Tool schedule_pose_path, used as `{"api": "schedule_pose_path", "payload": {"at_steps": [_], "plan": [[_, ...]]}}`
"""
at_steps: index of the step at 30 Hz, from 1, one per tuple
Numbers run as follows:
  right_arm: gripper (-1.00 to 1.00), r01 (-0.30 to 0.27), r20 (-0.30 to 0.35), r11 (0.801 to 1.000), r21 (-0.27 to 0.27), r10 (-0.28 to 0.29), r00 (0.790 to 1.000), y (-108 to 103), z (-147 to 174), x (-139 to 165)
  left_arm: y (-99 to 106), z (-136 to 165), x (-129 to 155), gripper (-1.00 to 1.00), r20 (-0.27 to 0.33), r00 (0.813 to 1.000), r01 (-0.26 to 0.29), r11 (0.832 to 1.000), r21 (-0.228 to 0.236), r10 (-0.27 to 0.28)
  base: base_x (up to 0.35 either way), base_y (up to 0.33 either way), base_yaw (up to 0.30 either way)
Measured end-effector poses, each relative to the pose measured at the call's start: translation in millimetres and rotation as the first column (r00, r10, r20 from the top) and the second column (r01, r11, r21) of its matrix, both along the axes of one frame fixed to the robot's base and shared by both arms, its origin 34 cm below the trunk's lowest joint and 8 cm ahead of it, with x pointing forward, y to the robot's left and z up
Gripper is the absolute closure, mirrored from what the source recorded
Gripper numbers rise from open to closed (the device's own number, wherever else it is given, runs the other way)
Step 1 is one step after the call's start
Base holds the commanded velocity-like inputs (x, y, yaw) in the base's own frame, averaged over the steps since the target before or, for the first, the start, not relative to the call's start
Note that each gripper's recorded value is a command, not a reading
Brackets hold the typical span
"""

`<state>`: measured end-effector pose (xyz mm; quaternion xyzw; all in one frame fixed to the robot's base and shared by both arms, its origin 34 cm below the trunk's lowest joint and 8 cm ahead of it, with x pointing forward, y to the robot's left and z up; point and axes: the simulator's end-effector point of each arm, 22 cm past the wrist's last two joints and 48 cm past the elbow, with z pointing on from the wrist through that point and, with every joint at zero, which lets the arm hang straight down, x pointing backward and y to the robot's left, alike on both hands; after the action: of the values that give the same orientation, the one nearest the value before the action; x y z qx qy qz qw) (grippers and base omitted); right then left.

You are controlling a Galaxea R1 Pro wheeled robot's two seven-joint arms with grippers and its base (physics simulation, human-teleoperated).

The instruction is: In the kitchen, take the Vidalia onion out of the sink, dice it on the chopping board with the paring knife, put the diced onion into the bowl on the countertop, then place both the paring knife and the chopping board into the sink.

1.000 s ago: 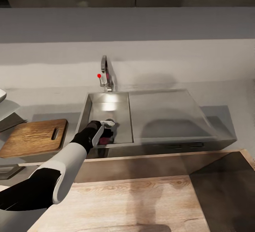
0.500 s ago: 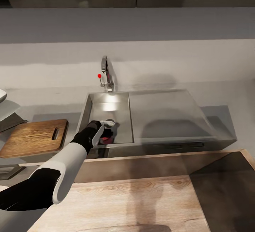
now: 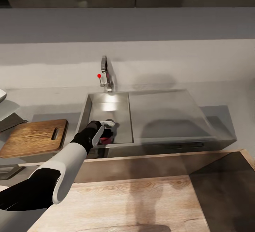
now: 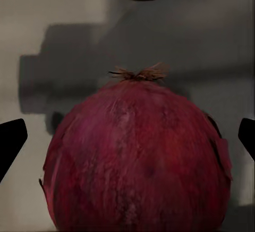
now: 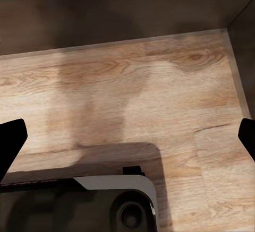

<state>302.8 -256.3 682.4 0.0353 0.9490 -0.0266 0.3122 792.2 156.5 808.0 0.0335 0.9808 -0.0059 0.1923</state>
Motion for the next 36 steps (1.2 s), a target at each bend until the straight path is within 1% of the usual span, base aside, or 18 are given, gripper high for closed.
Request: {"api": "schedule_pose_path", "payload": {"at_steps": [8,36], "plan": [[-1.00,0.000,0.000,1.000,0.000,0.000,1.000,-0.1,0.0,0.0,0.0,-0.1,-0.1,-1.00,0.000,1.000,0.000,1.000,0.000,0.000,0.000,-0.045,0.000],[-1.00,0.000,0.000,1.000,0.000,0.000,1.000,0.0,0.0,0.1,-0.5,-0.8,-0.8,-1.00,-0.002,1.000,0.000,1.000,-0.001,0.000,-0.014,-0.001,0.000]]}}
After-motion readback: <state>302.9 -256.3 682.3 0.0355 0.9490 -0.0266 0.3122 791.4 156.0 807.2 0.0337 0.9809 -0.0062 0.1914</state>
